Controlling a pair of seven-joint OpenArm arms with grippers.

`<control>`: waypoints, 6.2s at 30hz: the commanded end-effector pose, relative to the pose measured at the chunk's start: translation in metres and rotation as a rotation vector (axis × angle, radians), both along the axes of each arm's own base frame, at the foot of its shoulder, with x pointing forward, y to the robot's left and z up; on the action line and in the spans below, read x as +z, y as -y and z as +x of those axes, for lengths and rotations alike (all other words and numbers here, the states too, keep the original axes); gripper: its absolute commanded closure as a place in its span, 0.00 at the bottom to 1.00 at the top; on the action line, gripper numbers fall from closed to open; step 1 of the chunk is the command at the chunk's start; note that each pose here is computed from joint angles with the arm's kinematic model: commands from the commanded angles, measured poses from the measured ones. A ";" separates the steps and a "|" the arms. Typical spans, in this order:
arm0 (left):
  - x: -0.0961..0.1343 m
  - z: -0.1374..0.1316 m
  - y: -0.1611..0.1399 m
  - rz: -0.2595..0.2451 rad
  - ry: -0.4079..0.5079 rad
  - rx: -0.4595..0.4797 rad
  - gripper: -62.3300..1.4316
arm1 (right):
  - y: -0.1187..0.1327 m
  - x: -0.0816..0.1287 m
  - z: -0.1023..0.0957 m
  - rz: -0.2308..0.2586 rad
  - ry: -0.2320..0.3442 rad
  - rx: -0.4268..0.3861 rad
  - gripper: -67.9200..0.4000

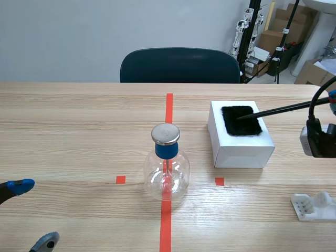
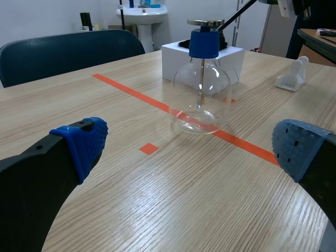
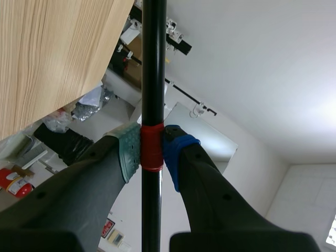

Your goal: Do the electroscope experiment. rub the rod on the fur

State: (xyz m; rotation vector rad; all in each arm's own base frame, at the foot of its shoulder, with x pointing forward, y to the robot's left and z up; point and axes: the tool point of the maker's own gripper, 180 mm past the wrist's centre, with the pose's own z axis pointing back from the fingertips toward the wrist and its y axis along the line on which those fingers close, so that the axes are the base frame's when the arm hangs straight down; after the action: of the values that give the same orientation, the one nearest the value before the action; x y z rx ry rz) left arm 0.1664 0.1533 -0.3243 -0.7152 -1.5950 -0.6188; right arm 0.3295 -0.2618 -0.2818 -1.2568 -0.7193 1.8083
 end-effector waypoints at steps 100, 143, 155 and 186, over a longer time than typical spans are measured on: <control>0.005 0.002 -0.004 -0.008 0.017 0.008 0.00 | 0.006 0.012 0.005 -0.091 0.020 0.017 0.99; 0.005 0.002 -0.004 -0.008 0.017 0.008 0.00 | 0.019 0.021 0.007 -0.115 0.068 -0.052 0.99; 0.005 0.002 -0.004 -0.008 0.017 0.008 0.00 | 0.002 0.009 0.004 -0.083 0.004 0.038 0.99; 0.005 0.002 -0.004 -0.008 0.017 0.008 0.00 | -0.074 0.081 -0.100 0.712 0.239 0.028 0.99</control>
State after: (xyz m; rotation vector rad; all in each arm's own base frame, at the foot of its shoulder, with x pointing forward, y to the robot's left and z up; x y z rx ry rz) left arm 0.1664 0.1533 -0.3243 -0.7155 -1.5948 -0.6186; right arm 0.2281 -0.1892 -0.2085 -0.9531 -1.3389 1.2569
